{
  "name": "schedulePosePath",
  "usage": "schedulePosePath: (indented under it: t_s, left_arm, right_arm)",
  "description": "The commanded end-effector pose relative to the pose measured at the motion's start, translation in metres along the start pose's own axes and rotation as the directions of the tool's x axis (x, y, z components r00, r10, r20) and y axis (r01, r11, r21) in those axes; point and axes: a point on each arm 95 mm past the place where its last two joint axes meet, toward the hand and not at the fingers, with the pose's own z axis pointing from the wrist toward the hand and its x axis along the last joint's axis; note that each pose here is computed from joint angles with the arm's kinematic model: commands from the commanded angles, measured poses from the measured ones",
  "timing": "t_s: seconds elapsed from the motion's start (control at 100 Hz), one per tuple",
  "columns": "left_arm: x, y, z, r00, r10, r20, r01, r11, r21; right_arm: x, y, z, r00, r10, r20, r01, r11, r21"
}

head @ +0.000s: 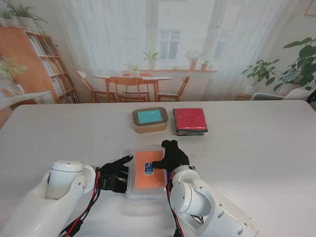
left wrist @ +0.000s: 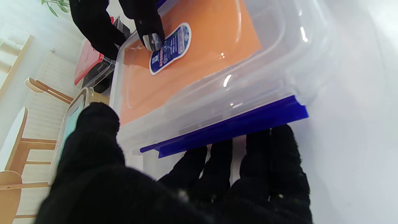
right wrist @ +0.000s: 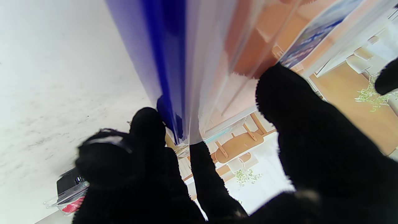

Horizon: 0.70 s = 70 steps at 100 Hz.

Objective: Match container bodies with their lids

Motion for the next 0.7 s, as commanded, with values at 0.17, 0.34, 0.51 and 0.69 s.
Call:
schedulePosePath:
  t_s: [0.17, 0.34, 0.51, 0.69]
  left_arm:
    - [-0.0208, 0.0041, 0.0068, 0.995, -0.054, 0.084, 0.054, 0.998, -0.008]
    - [-0.019, 0.0053, 0.0084, 0.995, -0.075, 0.059, 0.075, 0.997, -0.005]
    - [-0.0182, 0.0057, 0.0099, 0.995, -0.089, 0.044, 0.089, 0.996, -0.002]
    - [-0.0174, 0.0083, 0.0088, 0.994, -0.098, 0.041, 0.098, 0.995, 0.001]
  right_arm:
    - [-0.0053, -0.0094, 0.0007, 1.0, -0.001, 0.011, 0.001, 0.999, 0.045]
    - [-0.0054, -0.0088, 0.0011, 1.0, -0.004, 0.01, 0.004, 0.999, 0.046]
    - [-0.0057, -0.0088, 0.0013, 1.0, -0.005, 0.011, 0.005, 0.999, 0.046]
    - [-0.0059, -0.0091, 0.0012, 1.0, -0.005, 0.012, 0.004, 0.999, 0.046]
